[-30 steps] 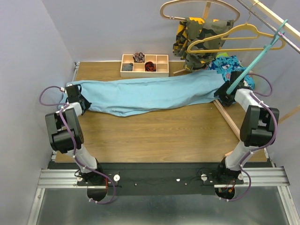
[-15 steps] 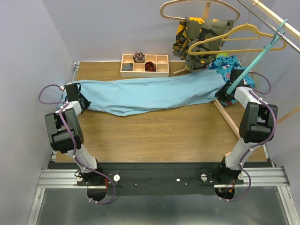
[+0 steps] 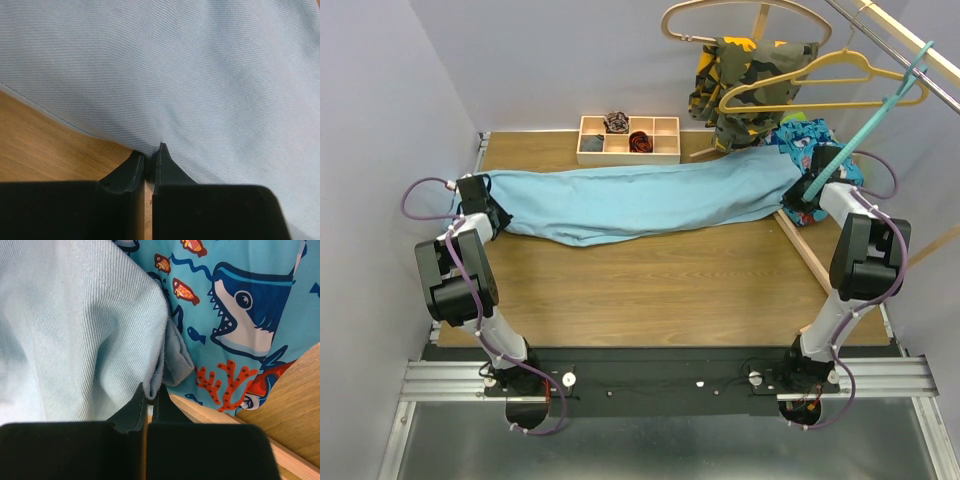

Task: Place the trousers on the hanger
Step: Fold the trousers at the center of the board.

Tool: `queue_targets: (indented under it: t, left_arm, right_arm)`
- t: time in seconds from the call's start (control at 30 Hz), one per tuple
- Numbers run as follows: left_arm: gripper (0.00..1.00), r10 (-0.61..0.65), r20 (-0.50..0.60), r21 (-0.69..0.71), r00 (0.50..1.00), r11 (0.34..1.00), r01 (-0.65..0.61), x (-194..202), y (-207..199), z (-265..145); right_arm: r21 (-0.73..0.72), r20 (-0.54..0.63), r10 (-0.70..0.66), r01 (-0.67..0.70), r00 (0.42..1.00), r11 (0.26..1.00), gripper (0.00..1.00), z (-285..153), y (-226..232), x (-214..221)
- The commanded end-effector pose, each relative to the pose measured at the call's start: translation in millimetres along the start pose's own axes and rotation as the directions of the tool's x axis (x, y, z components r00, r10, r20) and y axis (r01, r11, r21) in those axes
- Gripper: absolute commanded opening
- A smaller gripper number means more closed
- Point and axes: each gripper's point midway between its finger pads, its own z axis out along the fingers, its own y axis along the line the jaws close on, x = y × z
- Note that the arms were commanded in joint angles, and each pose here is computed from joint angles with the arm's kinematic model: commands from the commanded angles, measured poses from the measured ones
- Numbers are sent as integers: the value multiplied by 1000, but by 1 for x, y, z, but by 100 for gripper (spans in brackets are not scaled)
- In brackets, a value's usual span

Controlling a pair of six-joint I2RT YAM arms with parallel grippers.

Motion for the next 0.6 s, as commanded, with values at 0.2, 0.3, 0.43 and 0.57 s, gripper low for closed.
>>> queue_targets:
  t: [0.2,0.3,0.43,0.57]
  left_arm:
    - [0,47,129,-83,991,996,-36,-52,12,-20]
    - [0,51,155,-120,987,992,-33,-61,22,-28]
    - [0,38,177,-143,984,990,-12,-65,34,-41]
    - [0,33,157,-171,987,985,-6,-50,47,-47]
  right_arm:
    - [79,206,34,-51,978,996,1,-44,-19,-45]
    - [82,262,31,-54,965,995,1,-69,-22,-54]
    - [159,259,22,-65,966,985,1,-85,-41,-45]
    - [219,267,40,-101,963,970,1,-96,-62,-31]
